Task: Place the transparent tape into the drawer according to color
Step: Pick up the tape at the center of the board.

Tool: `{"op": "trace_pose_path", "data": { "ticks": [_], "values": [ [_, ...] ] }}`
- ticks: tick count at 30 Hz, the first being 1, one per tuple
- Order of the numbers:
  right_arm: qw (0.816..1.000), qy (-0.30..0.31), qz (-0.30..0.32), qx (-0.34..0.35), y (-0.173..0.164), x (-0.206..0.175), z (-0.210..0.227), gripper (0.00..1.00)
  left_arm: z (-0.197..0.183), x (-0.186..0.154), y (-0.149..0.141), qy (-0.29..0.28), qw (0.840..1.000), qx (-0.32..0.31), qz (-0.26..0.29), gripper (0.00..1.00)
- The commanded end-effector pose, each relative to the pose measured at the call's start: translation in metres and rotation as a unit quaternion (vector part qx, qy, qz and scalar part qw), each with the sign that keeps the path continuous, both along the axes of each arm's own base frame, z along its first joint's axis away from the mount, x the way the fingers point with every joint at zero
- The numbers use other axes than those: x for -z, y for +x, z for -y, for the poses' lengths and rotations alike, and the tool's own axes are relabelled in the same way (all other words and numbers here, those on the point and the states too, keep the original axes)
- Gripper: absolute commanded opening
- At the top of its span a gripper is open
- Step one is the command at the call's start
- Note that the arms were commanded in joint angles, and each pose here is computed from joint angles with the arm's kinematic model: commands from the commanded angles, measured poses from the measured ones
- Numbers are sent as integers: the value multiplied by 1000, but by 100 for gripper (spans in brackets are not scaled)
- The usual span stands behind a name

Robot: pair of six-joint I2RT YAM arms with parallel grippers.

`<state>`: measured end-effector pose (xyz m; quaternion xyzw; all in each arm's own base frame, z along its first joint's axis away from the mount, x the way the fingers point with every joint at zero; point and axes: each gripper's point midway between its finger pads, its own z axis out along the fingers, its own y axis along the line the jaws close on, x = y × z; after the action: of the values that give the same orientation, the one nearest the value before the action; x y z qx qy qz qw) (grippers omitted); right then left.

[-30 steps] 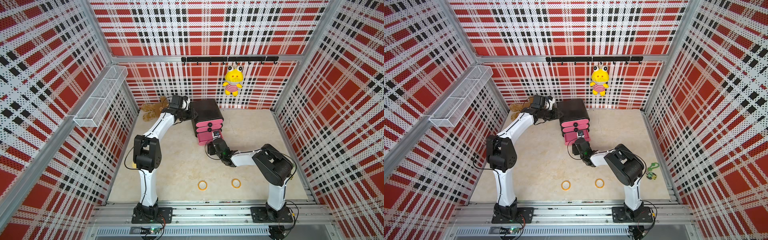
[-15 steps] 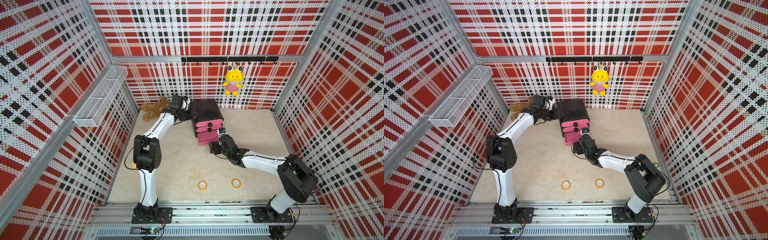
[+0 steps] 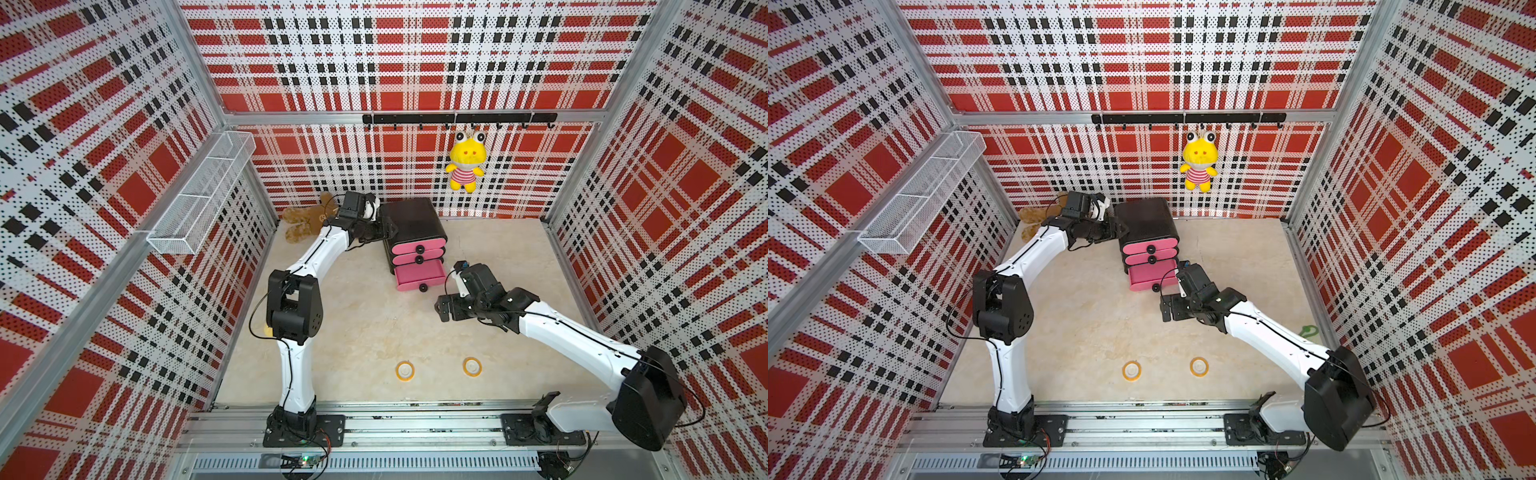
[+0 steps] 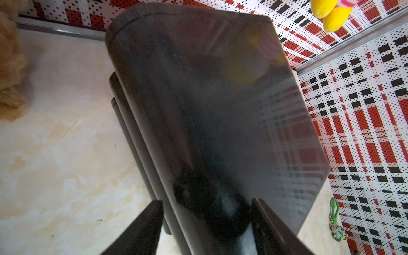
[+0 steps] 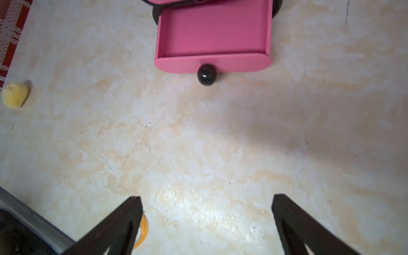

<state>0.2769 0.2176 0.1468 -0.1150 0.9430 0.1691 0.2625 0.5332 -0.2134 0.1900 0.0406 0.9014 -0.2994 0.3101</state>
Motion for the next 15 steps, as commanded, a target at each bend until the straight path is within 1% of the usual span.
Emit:
{"op": "trace_pose_path", "data": {
  "ticks": [1, 5, 10, 11, 15],
  "values": [
    [996, -28, -79, -3, -35, 15, 19, 100, 5, 28, -26, 25, 998, 12, -53, 74],
    [993, -38, -114, -3, -52, 24, 29, 100, 3, 18, -30, 22, 999, 9, -42, 82],
    [988, -52, -145, 1, -67, 35, 42, 100, 0, -7, -38, 2, 1000, -3, -4, 98],
    [987, -59, -151, 3, -69, 37, 45, 100, 0, -12, -41, -3, 1000, -5, 4, 99],
    [984, -69, -162, 8, -76, 41, 53, 100, -3, -24, -52, -10, 1000, -10, 25, 99]
  ]
}}
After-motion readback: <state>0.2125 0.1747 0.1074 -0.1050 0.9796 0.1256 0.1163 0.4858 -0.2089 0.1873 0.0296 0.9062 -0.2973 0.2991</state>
